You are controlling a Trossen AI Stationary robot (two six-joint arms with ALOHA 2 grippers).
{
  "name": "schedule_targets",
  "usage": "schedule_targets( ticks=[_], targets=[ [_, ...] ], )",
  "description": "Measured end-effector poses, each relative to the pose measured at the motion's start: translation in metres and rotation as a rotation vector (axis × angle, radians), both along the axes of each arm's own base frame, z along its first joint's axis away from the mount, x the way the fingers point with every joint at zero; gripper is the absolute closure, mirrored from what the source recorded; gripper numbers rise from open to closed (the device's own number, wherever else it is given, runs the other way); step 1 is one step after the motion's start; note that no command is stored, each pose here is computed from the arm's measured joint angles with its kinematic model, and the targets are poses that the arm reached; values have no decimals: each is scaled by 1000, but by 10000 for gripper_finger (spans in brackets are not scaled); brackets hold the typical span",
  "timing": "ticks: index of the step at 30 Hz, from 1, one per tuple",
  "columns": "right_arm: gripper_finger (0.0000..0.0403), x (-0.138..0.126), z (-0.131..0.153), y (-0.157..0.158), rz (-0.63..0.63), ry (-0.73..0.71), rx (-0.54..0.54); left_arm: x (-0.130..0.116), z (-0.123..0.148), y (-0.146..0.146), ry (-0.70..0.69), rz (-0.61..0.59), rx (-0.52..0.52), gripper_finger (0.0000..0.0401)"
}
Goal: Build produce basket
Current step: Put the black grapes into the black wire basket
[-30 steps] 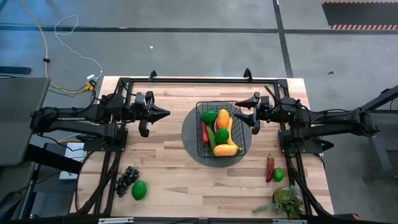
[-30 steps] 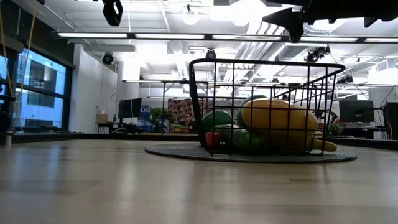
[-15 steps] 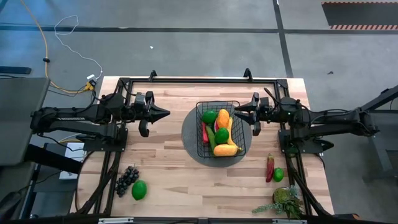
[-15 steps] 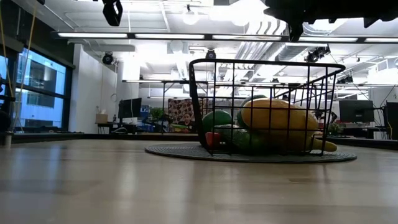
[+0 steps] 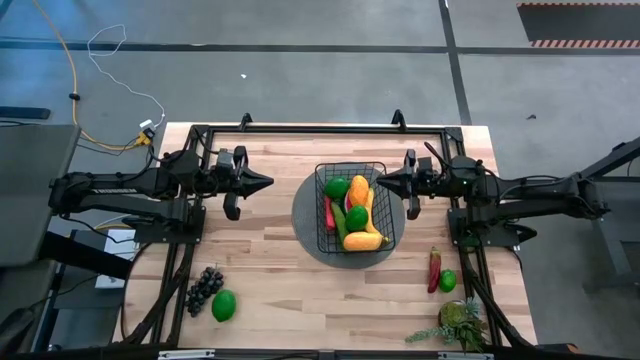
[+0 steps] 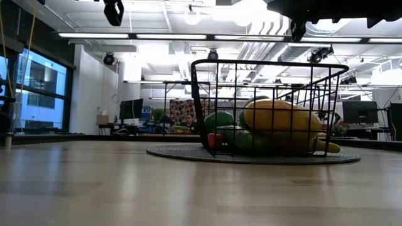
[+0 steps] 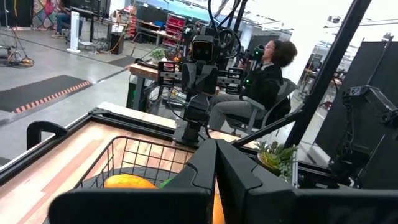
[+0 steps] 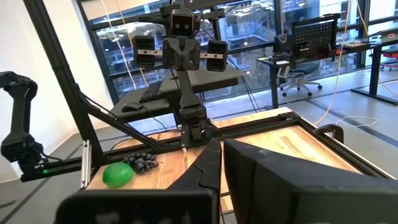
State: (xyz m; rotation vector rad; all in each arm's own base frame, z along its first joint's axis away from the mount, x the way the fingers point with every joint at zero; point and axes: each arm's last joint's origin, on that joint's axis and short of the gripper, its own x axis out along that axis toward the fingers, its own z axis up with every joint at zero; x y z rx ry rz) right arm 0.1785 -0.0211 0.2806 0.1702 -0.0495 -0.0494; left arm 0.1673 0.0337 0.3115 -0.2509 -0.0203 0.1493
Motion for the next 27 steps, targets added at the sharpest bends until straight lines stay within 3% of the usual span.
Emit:
schedule_targets(
  ticks=[7,12,27],
  targets=[
    [402,0,0,0,0,0,0,0,0,0,0,-1,6,397],
    [402,0,0,0,0,-1,3,0,0,0,7,5,45,367],
    [403,0,0,0,0,-2,28,-1,0,3,8,104,41,159]
  ],
)
